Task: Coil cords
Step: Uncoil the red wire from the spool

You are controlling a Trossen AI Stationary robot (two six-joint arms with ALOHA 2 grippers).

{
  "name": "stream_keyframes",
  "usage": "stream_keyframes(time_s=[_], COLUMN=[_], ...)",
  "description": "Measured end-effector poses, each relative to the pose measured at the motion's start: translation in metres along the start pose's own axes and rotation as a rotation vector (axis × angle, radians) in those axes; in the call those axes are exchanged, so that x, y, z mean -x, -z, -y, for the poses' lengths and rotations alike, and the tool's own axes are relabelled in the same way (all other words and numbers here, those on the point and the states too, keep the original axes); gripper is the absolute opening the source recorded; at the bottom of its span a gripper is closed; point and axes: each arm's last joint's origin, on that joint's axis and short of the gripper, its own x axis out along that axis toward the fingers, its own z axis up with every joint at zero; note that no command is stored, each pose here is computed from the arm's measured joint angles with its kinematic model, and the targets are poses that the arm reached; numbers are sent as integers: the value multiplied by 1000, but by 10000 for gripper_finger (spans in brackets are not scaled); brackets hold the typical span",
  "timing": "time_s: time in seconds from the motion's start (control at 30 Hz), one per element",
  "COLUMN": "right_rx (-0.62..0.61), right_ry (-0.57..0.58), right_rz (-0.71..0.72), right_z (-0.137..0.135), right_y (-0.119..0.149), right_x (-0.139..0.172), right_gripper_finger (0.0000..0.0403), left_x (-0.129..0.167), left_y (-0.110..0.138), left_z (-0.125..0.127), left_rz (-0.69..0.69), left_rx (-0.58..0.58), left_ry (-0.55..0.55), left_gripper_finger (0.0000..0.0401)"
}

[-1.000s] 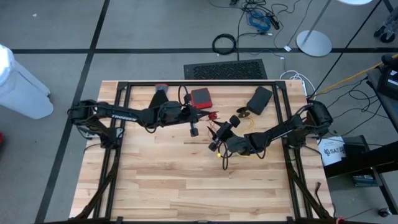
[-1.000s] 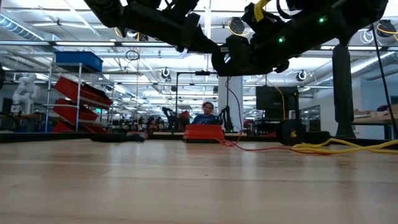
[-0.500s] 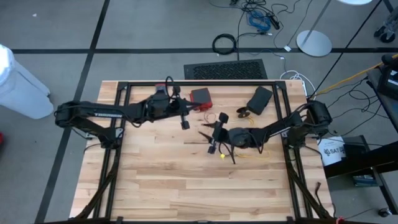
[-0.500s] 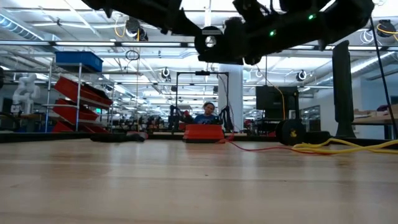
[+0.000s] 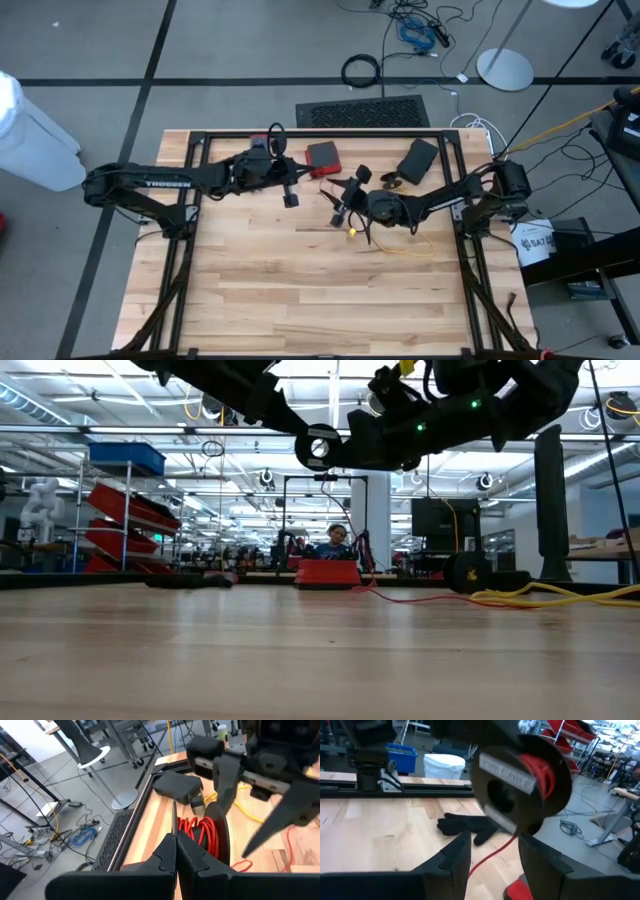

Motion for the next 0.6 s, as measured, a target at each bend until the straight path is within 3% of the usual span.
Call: stream_keyframes(time_s=[0.6], right_rx=[-67], right_ry=[44], right_rz=[-26], right_z=[3], right_y=[26], right_x=[-18], right_gripper_finger=[150], left_x=[3], left_y=[-7], left_z=[12], left_rz=[46], left_rx=[0], left_ry=[45], left_gripper_finger=[0])
